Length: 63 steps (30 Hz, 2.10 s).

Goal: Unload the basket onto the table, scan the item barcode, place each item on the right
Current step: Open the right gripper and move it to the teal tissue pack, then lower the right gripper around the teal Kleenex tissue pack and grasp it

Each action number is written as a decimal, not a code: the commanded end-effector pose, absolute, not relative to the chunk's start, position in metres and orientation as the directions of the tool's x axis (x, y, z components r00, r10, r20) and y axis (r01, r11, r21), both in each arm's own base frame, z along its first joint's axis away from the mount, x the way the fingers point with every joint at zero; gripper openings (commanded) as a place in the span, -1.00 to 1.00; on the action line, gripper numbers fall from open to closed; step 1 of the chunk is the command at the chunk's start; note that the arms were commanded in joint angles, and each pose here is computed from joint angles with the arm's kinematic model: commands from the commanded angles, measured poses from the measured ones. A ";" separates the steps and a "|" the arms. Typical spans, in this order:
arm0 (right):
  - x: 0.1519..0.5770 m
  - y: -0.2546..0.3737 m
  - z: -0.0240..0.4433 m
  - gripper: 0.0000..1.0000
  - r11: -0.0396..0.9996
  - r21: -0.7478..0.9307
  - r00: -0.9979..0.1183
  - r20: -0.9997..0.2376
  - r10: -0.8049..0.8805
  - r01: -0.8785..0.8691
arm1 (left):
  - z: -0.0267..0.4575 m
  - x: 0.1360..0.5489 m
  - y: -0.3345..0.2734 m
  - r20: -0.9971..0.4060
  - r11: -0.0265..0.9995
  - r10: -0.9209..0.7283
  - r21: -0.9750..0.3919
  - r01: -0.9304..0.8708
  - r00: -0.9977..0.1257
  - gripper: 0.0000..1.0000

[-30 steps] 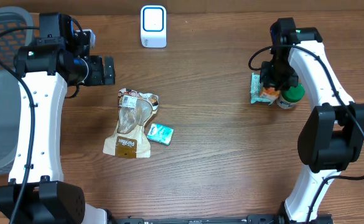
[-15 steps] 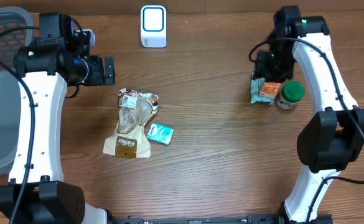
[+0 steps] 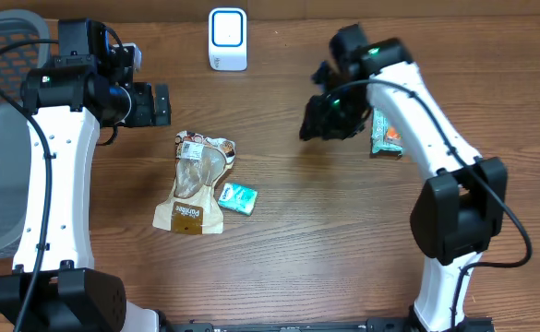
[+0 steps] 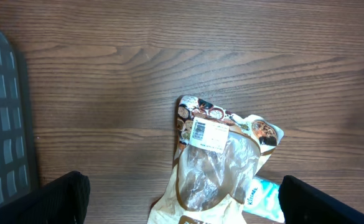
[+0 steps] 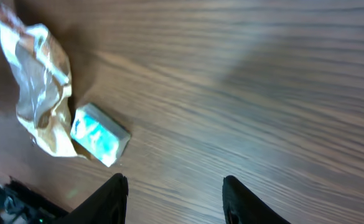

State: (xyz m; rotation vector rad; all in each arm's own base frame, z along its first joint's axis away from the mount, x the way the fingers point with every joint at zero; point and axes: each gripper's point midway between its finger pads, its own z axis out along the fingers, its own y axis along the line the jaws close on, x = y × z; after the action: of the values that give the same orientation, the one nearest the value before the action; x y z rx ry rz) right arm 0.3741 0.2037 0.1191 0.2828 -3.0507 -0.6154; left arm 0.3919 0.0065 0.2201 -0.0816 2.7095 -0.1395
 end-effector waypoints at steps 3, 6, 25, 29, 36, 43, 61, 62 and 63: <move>0.356 0.235 0.111 -0.08 0.881 0.401 -0.964 -0.023 -0.264 -0.251 | 0.224 0.396 0.007 -0.426 0.994 -0.061 -0.109 -0.016 -0.902 0.99; 0.347 0.252 0.106 -0.08 0.868 0.403 -0.952 -0.031 -0.305 -0.291 | 0.224 0.396 0.007 -0.426 0.994 -0.061 -0.109 -0.016 -0.902 0.99; 0.306 0.307 0.058 -0.17 0.819 0.490 -0.941 -0.007 -0.338 -0.298 | 0.224 0.396 0.007 -0.426 0.994 -0.061 -0.109 -0.016 -0.902 0.99; 0.312 0.295 0.058 -0.17 0.832 0.487 -0.951 0.009 -0.309 -0.266 | 0.224 0.396 0.007 -0.427 0.994 -0.061 -0.109 -0.016 -0.902 0.99; 0.317 0.292 0.060 -0.16 0.815 0.513 -0.950 0.000 -0.314 -0.269 | 0.224 0.396 0.007 -0.426 0.994 -0.061 -0.109 -0.016 -0.902 0.99; 0.317 0.292 0.060 -0.15 0.808 0.513 -0.944 -0.012 -0.330 -0.289 | 0.224 0.396 0.007 -0.427 0.994 -0.061 -0.109 -0.016 -0.902 0.99; 0.315 0.298 0.057 -0.14 0.797 0.515 -0.936 -0.033 -0.351 -0.317 | 0.224 0.396 0.007 -0.426 0.994 -0.061 -0.109 -0.016 -0.902 0.99; 0.314 0.299 0.057 -0.15 0.795 0.515 -0.934 -0.032 -0.355 -0.320 | 0.224 0.396 0.007 -0.427 0.994 -0.061 -0.109 -0.016 -0.902 0.99; 0.312 0.301 0.056 -0.14 0.794 0.515 -0.933 -0.031 -0.360 -0.323 | 0.224 0.396 0.007 -0.426 0.994 -0.061 -0.109 -0.016 -0.902 0.99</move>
State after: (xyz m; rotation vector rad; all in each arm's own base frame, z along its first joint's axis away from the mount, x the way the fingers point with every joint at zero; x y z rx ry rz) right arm 0.3218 0.2958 0.0604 0.5212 -2.9358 -0.8160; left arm 0.3919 0.0065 0.2201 -0.0816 2.7095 -0.1395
